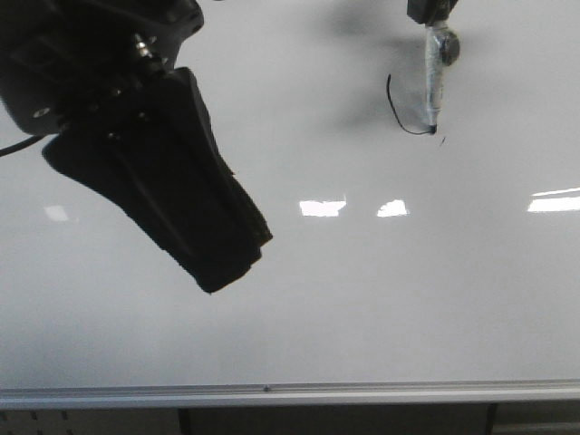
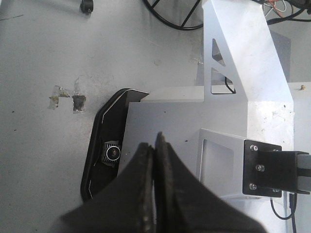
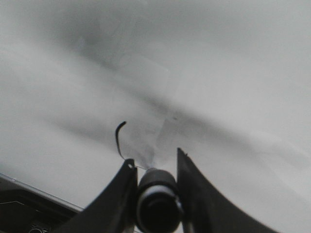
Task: Write number 0 on whiteboard
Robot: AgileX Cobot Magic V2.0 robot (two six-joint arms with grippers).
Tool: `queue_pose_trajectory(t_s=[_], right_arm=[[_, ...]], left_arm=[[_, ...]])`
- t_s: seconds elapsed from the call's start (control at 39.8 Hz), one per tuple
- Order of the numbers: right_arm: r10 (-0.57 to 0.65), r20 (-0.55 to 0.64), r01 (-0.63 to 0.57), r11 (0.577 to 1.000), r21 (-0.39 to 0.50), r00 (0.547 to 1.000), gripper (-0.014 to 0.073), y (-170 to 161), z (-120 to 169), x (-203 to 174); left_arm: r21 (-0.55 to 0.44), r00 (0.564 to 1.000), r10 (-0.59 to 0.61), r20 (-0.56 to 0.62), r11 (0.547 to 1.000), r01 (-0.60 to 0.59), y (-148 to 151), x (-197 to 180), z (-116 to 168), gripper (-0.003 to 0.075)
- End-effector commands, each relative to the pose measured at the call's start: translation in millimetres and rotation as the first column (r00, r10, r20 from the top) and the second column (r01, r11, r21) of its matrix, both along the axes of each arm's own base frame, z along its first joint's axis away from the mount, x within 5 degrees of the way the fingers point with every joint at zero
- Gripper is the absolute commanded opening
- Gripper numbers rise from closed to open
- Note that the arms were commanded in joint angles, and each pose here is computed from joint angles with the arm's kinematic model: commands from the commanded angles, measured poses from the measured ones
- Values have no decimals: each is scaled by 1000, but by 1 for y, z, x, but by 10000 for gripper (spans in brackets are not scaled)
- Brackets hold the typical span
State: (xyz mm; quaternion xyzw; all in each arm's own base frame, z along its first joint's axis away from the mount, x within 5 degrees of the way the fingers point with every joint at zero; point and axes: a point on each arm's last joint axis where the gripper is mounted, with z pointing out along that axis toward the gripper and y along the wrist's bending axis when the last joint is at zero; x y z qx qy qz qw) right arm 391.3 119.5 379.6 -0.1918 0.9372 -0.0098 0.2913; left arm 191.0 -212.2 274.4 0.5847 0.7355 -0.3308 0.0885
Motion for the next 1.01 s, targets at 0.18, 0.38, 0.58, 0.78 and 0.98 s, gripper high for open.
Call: queue_pose_trajectory(t_s=[0.18, 0.38, 0.58, 0.78, 0.98], right_arm=[[-63, 245, 55, 998, 41, 967, -67, -29, 66, -12], [-65, 321, 43, 996, 73, 945, -67, -29, 84, -14], [-59, 360, 16, 992, 122, 931, -67, -24, 90, -13], [-53, 367, -21, 981, 195, 929, -67, -18, 92, -12], [-47, 362, -37, 974, 223, 931, -67, -14, 91, -12]], left_arm=[[-84, 1000, 4, 18, 996, -3, -2, -6, 23, -20], [-84, 1000, 4, 18, 996, -3, -2, -6, 23, -20], [-84, 1000, 4, 18, 996, -3, -2, -6, 23, -20], [-84, 1000, 4, 18, 996, -3, -2, -6, 23, -20], [-84, 1000, 4, 18, 996, -3, -2, -6, 23, -20]])
